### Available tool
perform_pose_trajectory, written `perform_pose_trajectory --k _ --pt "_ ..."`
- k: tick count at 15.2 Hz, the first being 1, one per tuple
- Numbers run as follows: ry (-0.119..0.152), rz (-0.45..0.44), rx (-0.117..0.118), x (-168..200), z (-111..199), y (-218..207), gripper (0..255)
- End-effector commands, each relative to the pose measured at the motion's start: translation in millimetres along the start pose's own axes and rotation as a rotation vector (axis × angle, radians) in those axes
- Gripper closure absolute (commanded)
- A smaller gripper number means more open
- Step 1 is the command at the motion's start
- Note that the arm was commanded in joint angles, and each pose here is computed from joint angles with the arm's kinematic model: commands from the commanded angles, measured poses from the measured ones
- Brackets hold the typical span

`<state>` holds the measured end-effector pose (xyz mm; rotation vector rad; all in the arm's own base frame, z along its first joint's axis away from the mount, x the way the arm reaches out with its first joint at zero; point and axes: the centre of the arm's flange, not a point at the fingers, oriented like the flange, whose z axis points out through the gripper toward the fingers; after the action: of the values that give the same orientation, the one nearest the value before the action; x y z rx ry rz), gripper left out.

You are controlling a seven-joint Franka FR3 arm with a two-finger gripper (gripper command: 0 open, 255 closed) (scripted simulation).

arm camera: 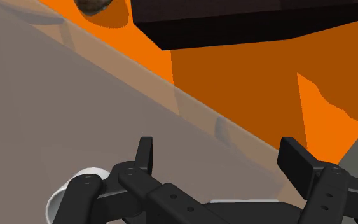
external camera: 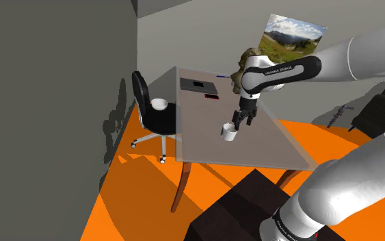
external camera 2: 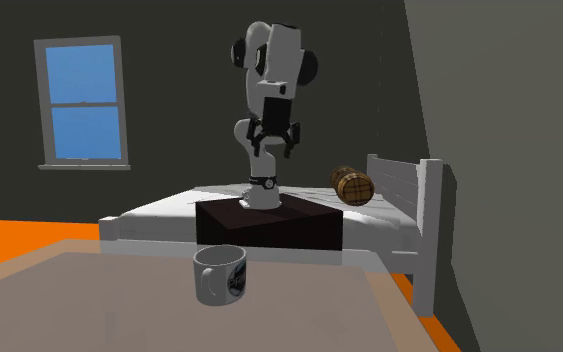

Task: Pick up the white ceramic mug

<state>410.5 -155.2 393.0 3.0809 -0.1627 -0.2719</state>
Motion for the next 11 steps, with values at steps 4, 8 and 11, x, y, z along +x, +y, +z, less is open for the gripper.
perform_pose_trajectory --k 4,8,11 --pt "0.01 -0.01 -0.006 47 35 28 0" --pt "0.017 -0.018 -0.01 83 63 52 0" --pt "0.022 -0.024 -0.013 111 84 70 0"
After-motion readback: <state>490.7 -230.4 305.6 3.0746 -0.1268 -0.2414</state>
